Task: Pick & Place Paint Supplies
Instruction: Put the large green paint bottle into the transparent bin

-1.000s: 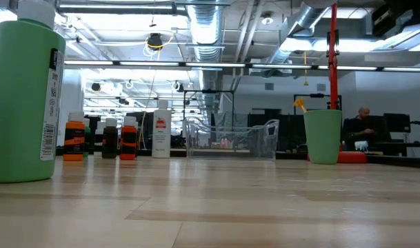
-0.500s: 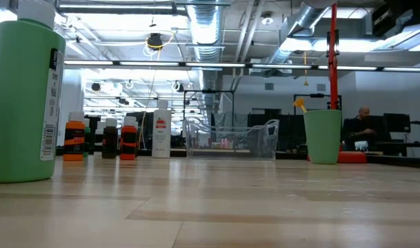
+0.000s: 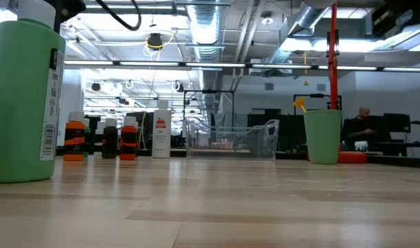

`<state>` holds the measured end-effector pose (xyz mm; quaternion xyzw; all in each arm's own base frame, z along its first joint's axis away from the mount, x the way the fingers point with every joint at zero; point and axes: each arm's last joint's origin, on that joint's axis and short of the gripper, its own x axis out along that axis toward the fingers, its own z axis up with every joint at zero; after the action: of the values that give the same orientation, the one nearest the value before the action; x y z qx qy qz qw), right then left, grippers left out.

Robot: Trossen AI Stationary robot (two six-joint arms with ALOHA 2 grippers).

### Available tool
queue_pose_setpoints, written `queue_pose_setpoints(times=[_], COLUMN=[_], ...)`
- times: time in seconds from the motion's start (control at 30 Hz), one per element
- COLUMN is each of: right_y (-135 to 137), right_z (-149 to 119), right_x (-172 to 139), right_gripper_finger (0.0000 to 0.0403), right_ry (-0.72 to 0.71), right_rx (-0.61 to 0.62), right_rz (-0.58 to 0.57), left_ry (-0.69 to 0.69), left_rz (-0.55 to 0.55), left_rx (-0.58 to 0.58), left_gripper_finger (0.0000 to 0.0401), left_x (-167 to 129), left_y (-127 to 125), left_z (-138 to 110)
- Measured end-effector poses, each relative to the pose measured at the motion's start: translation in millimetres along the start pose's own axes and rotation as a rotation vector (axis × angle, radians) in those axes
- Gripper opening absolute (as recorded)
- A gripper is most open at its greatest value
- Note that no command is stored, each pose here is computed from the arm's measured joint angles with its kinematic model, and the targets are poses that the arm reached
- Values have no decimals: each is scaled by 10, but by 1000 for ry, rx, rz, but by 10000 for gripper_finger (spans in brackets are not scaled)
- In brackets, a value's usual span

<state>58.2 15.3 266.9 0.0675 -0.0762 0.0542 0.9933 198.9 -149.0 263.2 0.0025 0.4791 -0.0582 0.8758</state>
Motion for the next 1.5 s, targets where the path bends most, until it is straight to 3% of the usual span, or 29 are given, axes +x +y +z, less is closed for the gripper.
queue_pose_setpoints(times=[0.5, 0.97, 1.27, 1.5], right_y=[0, 0, 0, 0], right_z=[-2, -2, -2, -2], right_x=[0, -1, -1, -1], right_gripper_finger=[21, 21, 21, 21], right_ry=[2, 2, 2, 2], right_rx=[-1, -1, -1, -1], right_rz=[0, 0, 0, 0], left_ry=[-41, -51, -52, -55], left_rz=[46, 54, 84, 140], left_rx=[13, 5, 20, 63], left_gripper_finger=[223, 87, 83, 83], left_x=[34, 38, 68, 127], left_y=[-12, 1, 115, 385], left_z=[-27, -13, 47, 173])
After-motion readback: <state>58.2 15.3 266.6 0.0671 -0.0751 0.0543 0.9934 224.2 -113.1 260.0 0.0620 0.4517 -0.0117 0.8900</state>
